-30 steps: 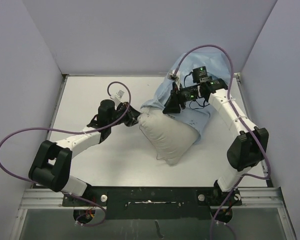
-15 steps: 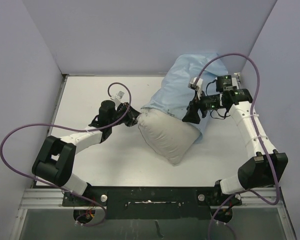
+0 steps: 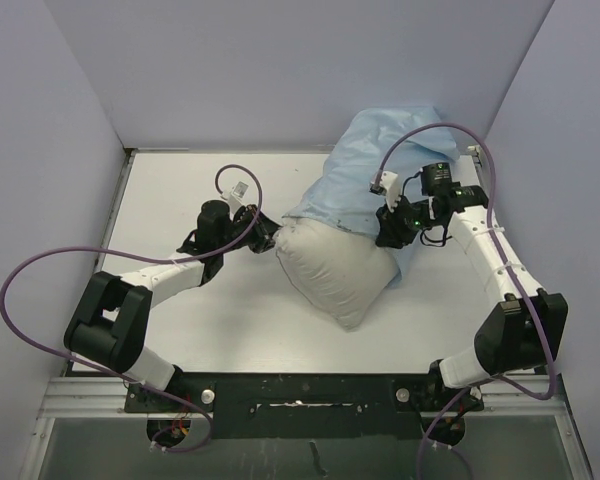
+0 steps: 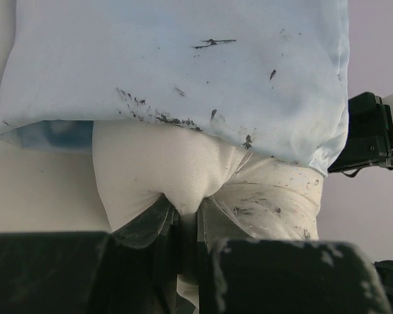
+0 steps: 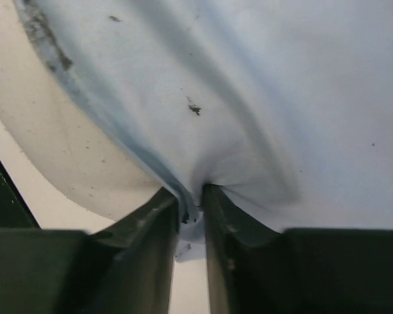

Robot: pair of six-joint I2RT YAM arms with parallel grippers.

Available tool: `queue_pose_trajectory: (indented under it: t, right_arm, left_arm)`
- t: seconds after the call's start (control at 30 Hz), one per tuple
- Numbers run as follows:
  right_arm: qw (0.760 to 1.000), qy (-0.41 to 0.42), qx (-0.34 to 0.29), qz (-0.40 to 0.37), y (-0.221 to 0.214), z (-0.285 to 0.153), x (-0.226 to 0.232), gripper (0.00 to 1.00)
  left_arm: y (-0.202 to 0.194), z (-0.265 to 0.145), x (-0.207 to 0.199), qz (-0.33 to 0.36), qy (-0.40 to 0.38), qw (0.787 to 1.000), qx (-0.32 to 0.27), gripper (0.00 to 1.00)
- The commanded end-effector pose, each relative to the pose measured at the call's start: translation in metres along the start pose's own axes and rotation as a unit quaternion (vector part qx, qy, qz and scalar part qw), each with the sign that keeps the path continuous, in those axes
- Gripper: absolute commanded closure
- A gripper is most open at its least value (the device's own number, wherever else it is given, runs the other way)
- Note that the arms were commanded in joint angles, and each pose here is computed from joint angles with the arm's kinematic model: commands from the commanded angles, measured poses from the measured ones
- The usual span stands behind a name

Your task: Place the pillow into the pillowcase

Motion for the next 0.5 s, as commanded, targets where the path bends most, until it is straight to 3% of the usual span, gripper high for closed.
queue_pose_trajectory:
  t: [0.0, 0.1, 0.27, 0.33, 0.47]
  right_arm:
    - [0.998, 0.023, -0.043, -0.043, 0.034, -0.007, 0.011, 0.83]
    - [0.984, 0.104, -0.103, -0.104, 0.076, -0.016, 0.048, 0.94]
    - [0.935, 0.249, -0.215, -0.134, 0.142, -0.03, 0.098, 0.99]
    - [0.94, 0.247, -0.204, -0.115, 0.146, -0.013, 0.088, 0.99]
    - [0.974, 0.172, -0.145, -0.039, 0.12, 0.026, 0.04, 0.98]
  left_arm:
    - [0.014, 0.0, -0.02, 0.037, -0.039, 0.998, -0.027, 1.0]
    - [0.015, 0.004, -0.018, 0.037, -0.036, 0.998, -0.023, 1.0]
    - [0.019, 0.012, -0.02, 0.04, -0.035, 0.998, -0.014, 1.0]
    - [0.021, 0.015, -0.023, 0.045, -0.037, 0.998, -0.012, 1.0]
    - [0.027, 0.012, -0.026, 0.057, -0.026, 0.998, -0.026, 0.97]
Point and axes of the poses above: each gripper's point midway between its finger pads, its own z axis out along the fingers, its own x axis along the line the jaws close on, y = z × x, the point moved 3 cm from there along -z, back along the fingers, and after that the axes turned 8 degrees about -z, right-handed, at the moved point
